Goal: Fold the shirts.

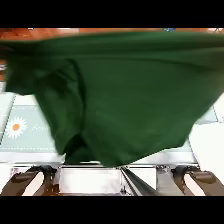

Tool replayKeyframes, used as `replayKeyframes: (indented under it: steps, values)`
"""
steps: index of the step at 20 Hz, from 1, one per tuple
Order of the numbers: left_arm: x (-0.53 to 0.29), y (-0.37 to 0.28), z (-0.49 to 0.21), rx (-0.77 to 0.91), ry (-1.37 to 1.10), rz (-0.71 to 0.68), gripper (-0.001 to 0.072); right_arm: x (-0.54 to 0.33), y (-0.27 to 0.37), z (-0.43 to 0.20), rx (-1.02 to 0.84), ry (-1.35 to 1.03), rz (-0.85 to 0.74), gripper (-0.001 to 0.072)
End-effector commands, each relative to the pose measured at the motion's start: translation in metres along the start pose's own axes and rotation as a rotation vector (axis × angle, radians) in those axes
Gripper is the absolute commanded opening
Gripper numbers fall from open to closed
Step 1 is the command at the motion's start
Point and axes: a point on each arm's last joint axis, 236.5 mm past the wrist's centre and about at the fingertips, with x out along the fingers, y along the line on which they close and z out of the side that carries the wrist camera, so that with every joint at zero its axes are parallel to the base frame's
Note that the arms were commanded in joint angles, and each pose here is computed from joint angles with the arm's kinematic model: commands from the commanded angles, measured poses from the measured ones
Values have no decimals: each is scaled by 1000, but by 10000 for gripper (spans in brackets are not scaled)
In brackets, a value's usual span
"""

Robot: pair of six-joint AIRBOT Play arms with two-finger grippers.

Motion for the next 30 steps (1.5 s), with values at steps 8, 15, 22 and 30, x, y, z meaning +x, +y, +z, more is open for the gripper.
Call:
replayKeyframes:
  steps: [8, 15, 22, 30]
  values:
    - [272, 157, -51, -316, 286, -52, 18, 298, -98, -89, 191, 424, -53, 18]
    - [340, 202, -51, -384, 249, -12, 20, 415, -126, -125, 446, 453, 10, 19]
    - [288, 236, -96, -536, 500, 110, 511, 400, -173, -111, 688, 373, 88, 413]
    - [139, 242, -236, -801, 710, 249, 511, 269, -217, -218, 739, 635, -12, 407]
